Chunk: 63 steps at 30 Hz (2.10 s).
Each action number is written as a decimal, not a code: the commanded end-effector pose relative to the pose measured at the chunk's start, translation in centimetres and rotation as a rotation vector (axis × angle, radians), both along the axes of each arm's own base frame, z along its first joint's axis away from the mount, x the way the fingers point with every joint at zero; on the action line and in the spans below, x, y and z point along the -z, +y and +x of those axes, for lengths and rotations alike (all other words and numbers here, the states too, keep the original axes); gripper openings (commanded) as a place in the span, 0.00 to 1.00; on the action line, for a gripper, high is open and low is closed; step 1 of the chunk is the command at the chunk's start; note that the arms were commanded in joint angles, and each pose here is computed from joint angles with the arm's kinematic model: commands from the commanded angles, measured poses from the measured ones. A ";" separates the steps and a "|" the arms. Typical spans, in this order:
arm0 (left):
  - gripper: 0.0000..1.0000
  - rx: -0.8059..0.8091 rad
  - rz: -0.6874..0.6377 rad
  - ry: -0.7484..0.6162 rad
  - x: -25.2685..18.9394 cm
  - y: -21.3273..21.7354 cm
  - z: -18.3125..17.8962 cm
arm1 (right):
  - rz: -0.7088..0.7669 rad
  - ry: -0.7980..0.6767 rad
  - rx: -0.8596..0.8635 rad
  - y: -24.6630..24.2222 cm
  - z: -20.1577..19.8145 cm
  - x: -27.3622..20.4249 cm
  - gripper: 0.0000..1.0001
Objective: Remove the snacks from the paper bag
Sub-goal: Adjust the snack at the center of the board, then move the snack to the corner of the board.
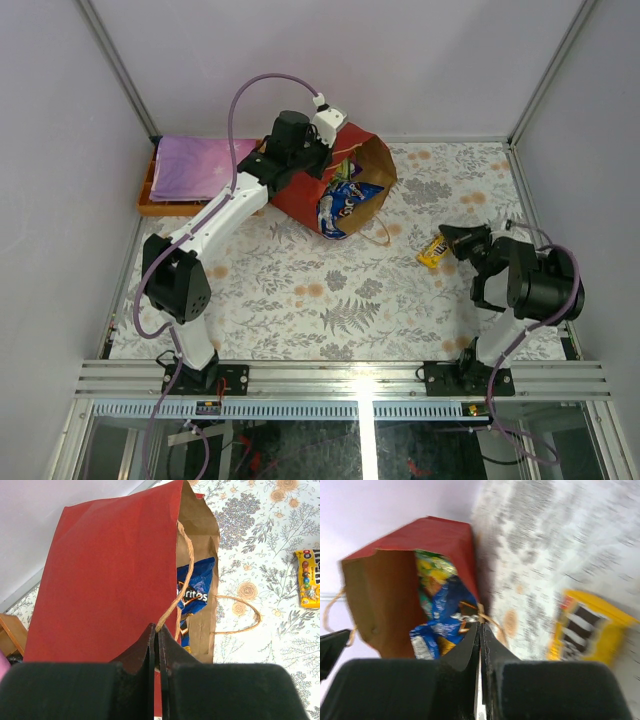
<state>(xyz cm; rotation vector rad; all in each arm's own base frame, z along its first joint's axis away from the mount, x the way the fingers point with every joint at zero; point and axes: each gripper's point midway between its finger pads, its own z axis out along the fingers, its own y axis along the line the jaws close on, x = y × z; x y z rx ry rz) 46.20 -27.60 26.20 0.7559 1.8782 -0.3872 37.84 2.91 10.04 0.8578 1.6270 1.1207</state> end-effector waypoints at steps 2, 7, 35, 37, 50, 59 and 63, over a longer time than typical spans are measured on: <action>0.00 -0.004 -0.008 -0.067 -2.5 0.1 0.3 | 0.046 0.214 0.099 -1.3 -2.1 7.1 0.00; 0.00 -0.004 -0.007 -0.069 -2.4 0.0 0.4 | 0.020 0.320 0.134 -1.7 -3.2 10.0 0.00; 0.00 0.018 -0.033 -0.101 -4.2 -0.5 -0.7 | -0.374 0.617 0.125 -4.6 -8.0 5.5 0.79; 0.00 0.022 -0.036 -0.099 -4.1 -0.5 -0.9 | -0.347 0.605 0.114 -4.2 -7.7 5.9 0.74; 0.00 0.002 -0.006 -0.100 -3.5 0.0 -0.7 | -0.341 0.622 0.093 -2.9 -5.3 8.7 0.48; 0.00 -0.002 0.005 -0.103 -3.3 0.0 -0.4 | -0.302 0.636 0.111 -2.8 -4.4 10.1 0.16; 0.00 0.006 0.003 -0.095 -3.1 -0.1 -0.5 | -0.297 0.609 0.179 -3.8 -3.5 9.2 0.10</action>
